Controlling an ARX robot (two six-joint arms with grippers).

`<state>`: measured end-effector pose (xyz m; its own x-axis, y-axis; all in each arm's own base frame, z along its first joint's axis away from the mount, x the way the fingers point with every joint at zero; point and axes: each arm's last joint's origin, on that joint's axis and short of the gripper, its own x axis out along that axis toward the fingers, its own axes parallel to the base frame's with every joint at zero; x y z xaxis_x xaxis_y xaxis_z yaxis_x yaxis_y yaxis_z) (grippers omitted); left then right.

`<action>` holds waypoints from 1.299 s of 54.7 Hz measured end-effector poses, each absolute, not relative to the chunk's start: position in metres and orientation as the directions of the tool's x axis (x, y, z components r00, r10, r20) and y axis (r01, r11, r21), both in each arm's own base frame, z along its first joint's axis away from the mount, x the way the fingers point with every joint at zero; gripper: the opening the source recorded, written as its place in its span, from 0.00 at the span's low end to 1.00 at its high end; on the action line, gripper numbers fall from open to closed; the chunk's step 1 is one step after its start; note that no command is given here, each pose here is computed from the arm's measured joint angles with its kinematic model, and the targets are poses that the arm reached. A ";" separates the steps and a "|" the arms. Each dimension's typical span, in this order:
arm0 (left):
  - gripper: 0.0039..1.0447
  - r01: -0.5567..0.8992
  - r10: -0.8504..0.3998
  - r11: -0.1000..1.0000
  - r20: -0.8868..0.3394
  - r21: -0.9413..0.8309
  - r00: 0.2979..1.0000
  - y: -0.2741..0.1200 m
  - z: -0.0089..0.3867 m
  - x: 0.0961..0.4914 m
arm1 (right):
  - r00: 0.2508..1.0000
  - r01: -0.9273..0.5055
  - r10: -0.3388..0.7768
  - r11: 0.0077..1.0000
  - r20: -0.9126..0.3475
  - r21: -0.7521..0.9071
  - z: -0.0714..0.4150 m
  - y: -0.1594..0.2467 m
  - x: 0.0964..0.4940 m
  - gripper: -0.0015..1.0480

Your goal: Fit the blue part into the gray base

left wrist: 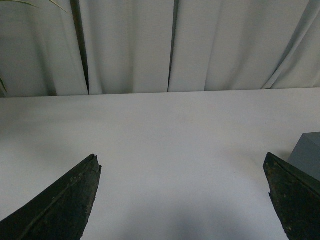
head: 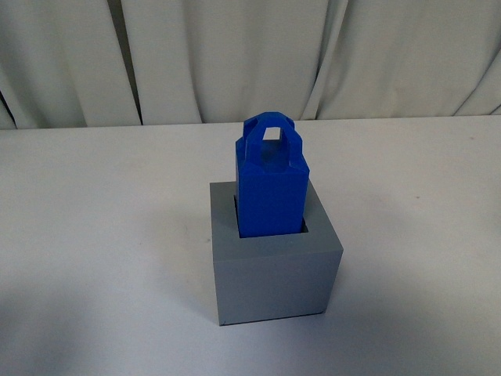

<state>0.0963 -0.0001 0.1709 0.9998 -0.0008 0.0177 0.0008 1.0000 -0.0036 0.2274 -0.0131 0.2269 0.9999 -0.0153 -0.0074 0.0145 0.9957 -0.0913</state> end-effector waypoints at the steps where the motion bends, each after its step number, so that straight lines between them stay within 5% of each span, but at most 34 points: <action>1: 0.94 0.001 -0.001 1.000 0.018 -0.004 1.000 0.000 0.171 0.096 | 1.000 0.014 -0.014 0.996 -0.002 -0.084 0.226 -0.012 0.226 0.46; 17: 0.94 0.001 -0.001 1.000 0.018 -0.004 1.000 0.000 0.171 0.096 | 1.000 0.001 -0.001 1.000 -0.012 -0.020 0.199 0.000 0.190 0.01; 71: 0.94 0.001 -0.001 1.000 0.018 -0.004 1.000 0.000 0.171 0.096 | 1.000 0.000 0.000 1.000 0.002 -0.011 0.167 0.000 0.128 0.02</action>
